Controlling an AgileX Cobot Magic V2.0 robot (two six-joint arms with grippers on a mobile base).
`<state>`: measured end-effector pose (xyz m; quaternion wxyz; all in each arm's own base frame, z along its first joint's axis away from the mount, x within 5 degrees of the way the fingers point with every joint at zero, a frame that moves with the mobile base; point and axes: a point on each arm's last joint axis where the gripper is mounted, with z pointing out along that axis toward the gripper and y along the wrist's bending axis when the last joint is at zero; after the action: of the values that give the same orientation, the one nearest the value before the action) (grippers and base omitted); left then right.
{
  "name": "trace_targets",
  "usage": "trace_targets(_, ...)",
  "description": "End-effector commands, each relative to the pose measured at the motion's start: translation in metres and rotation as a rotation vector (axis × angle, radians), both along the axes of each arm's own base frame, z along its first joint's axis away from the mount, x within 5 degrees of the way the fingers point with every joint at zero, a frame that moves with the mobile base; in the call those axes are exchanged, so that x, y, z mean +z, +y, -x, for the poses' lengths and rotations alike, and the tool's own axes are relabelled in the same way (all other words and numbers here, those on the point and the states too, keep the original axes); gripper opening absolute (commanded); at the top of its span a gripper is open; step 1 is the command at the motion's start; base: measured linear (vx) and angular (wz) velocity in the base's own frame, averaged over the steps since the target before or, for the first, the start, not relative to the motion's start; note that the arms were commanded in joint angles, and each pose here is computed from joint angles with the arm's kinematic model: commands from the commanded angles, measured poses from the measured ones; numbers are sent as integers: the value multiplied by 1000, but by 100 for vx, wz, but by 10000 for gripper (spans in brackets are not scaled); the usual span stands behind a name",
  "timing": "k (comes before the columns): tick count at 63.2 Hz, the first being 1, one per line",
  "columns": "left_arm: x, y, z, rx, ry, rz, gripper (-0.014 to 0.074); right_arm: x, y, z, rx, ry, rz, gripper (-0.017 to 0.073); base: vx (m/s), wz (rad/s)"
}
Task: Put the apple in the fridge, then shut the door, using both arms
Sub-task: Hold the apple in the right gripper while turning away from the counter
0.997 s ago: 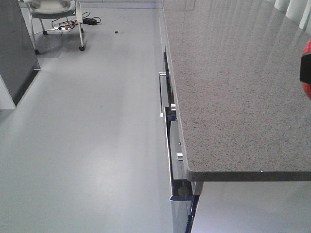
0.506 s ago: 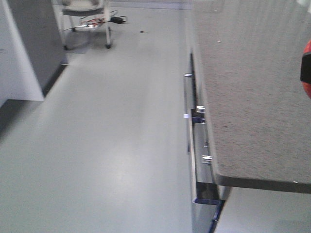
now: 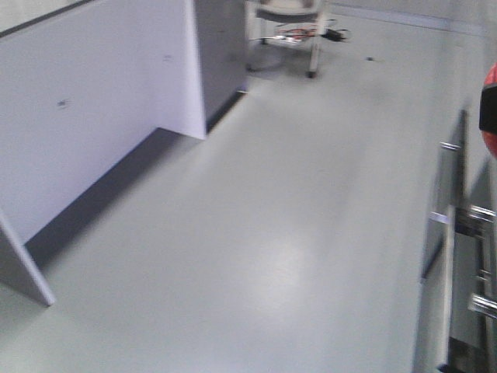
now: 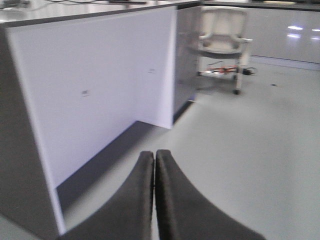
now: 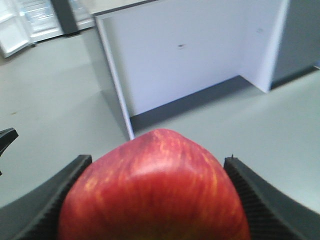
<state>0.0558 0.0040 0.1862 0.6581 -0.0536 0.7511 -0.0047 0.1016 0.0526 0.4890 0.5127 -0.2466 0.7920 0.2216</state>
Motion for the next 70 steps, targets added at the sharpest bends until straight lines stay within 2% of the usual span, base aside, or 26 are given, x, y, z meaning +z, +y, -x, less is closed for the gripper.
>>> trace_targets(1,-1,-1,0,-6,-63,14,-6,12,1,1,-15,-77,-57,-3,0,73)
trace_targets(70,-1,-1,0,-6,-63,14,-6,12,1,1,-15,-77,-57,-3,3,61)
